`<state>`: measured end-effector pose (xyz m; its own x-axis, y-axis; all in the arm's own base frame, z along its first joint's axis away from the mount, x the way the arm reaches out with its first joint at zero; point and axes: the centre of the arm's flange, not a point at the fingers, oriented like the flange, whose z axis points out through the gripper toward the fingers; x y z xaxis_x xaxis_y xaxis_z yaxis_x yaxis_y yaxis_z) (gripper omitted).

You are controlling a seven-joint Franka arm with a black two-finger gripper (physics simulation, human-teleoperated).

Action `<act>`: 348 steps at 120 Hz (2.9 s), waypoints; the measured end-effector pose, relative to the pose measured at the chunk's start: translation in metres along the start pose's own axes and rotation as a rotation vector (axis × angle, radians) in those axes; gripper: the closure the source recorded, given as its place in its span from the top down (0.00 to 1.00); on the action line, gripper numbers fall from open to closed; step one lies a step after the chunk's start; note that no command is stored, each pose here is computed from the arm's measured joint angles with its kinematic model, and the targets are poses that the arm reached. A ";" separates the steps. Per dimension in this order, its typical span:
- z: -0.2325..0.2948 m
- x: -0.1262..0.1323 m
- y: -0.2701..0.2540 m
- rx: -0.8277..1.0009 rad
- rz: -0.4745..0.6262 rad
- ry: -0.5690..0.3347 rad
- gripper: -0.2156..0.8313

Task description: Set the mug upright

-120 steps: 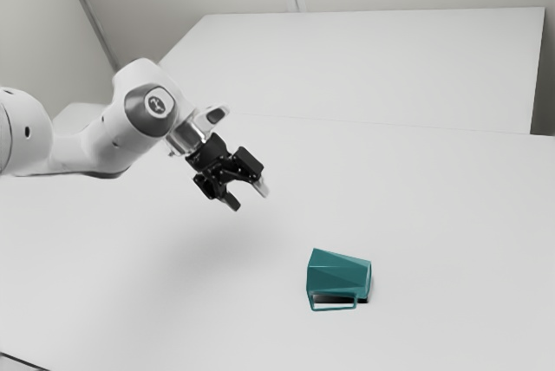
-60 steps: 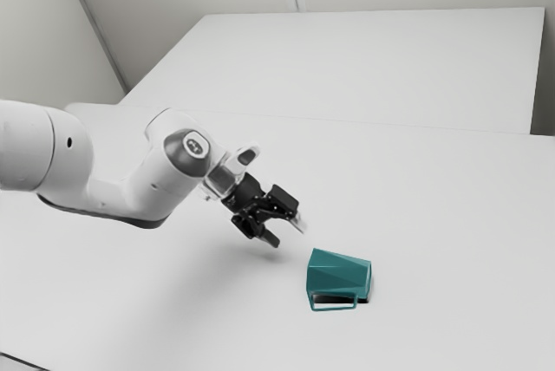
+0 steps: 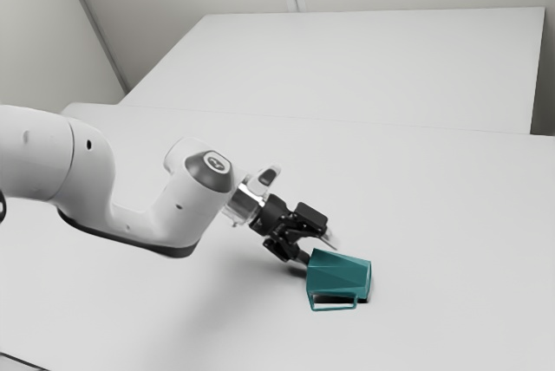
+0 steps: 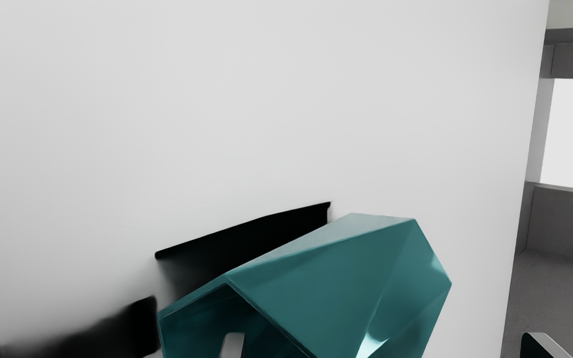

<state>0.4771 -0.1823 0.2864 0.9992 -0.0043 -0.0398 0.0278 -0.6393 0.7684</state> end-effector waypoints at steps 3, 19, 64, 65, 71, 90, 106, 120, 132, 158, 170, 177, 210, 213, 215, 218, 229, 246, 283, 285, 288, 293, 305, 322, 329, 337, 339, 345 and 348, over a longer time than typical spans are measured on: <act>0.001 0.000 0.000 -0.004 0.001 0.001 0.79; 0.007 -0.002 0.003 -0.027 0.008 0.002 0.79; 0.010 -0.002 0.010 -0.054 0.048 0.009 0.25; 0.010 -0.002 0.011 -0.054 0.049 0.009 0.24; 0.010 -0.002 0.015 -0.056 0.064 0.009 0.19; 0.012 -0.005 0.028 -0.058 0.102 0.004 0.10; 0.001 -0.005 0.045 -0.057 0.145 0.026 0.07; -0.011 -0.009 0.069 -0.052 0.194 0.049 0.06; -0.019 -0.013 0.085 -0.027 0.233 0.051 0.05; -0.066 0.013 0.132 0.218 0.437 0.002 0.05; -0.097 0.026 0.123 0.333 0.438 -0.015 0.05; -0.116 0.033 0.116 0.390 0.423 -0.019 0.04; -0.179 0.052 0.112 0.665 0.393 -0.068 0.04; -0.183 0.053 0.109 0.683 0.387 -0.071 0.04; -0.185 0.054 0.107 0.694 0.382 -0.073 0.04; -0.187 0.056 0.103 0.707 0.374 -0.076 0.04; -0.192 0.064 0.085 0.756 0.341 -0.094 0.04; -0.195 0.073 0.053 0.804 0.283 -0.114 0.04; -0.150 0.090 0.011 0.837 0.240 -0.175 0.04; -0.148 0.090 0.008 0.837 0.237 -0.176 0.04; -0.146 0.091 0.005 0.837 0.231 -0.177 0.04; -0.144 0.092 0.002 0.837 0.225 -0.176 0.04; -0.138 0.094 -0.006 0.845 0.215 -0.182 0.05; -0.130 0.096 -0.017 0.850 0.200 -0.188 0.05; -0.128 0.097 -0.020 0.851 0.196 -0.188 0.04; -0.127 0.097 -0.021 0.851 0.191 -0.184 0.06; -0.127 0.097 -0.021 0.851 0.191 -0.184 0.09; -0.126 0.097 -0.021 0.849 0.188 -0.181 0.19; -0.127 0.097 -0.021 0.848 0.187 -0.180 0.25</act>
<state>0.5775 -0.0721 0.3475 0.9636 -0.2413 -0.1154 -0.2378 -0.9704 0.0430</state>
